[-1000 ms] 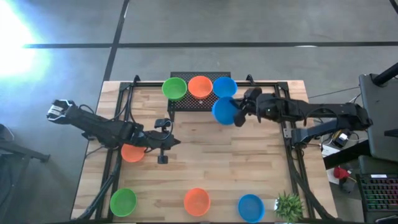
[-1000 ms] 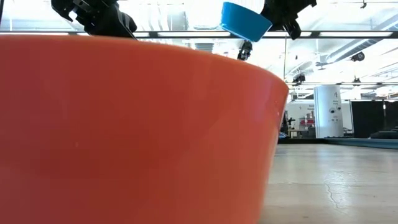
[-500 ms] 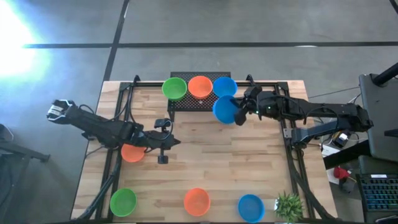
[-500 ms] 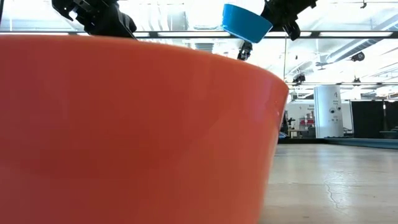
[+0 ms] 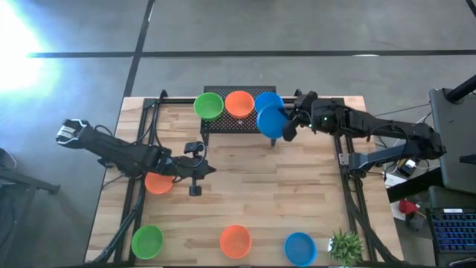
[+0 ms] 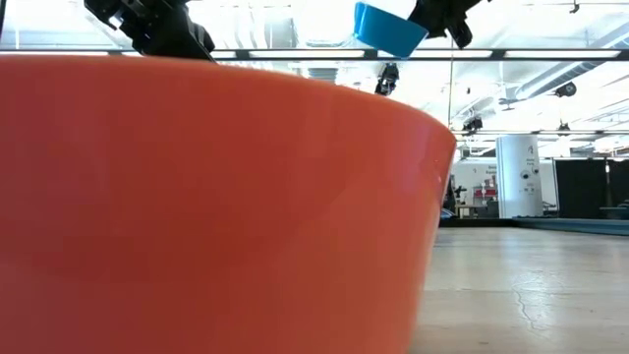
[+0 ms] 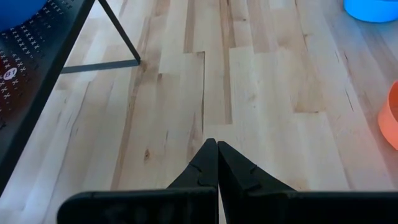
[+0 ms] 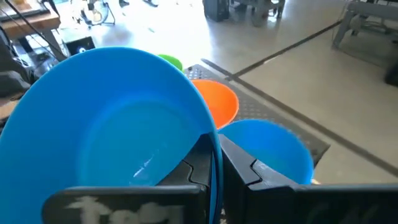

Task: Pick & Place Mini bowls
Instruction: Stack the top blue bowl on the blue bowl on the shelf

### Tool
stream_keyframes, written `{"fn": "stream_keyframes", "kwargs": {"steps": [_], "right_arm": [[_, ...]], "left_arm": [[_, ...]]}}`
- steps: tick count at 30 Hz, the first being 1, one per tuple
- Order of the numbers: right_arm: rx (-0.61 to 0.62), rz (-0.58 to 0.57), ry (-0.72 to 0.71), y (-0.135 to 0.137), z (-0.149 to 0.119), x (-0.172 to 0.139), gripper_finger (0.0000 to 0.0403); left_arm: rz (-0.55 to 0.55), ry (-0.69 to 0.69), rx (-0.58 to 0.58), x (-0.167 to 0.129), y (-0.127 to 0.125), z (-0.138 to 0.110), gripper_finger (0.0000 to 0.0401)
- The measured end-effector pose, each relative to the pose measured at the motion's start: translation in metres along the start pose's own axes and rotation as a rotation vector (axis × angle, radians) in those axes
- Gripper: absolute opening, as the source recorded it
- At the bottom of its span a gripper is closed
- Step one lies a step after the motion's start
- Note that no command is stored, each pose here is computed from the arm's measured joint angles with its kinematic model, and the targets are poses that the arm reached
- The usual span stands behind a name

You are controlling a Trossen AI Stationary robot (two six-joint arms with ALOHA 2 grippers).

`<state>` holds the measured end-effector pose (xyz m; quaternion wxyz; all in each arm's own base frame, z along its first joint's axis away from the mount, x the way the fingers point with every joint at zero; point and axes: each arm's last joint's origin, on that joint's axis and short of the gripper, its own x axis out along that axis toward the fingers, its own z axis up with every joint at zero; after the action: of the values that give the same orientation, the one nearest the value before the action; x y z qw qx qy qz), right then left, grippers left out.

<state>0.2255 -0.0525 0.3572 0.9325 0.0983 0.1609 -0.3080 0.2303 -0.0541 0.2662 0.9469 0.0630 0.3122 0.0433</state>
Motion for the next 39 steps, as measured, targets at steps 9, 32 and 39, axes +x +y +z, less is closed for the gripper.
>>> {"fn": "stream_keyframes", "kwargs": {"steps": [9, 32, 39], "right_arm": [[-0.115, -0.07, 0.108, -0.007, 0.029, -0.002, 0.0012], [-0.22, -0.076, 0.302, -0.016, 0.05, 0.065, 0.0012], [-0.165, -0.103, 0.301, -0.04, 0.054, 0.071, 0.0012]], "left_arm": [[0.001, -0.005, -0.042, 0.0, 0.0, 0.001, 0.0], [0.004, -0.005, -0.058, 0.0, 0.0, 0.0, 0.0], [0.004, -0.005, -0.056, 0.0, 0.0, 0.0, 0.0]]}}
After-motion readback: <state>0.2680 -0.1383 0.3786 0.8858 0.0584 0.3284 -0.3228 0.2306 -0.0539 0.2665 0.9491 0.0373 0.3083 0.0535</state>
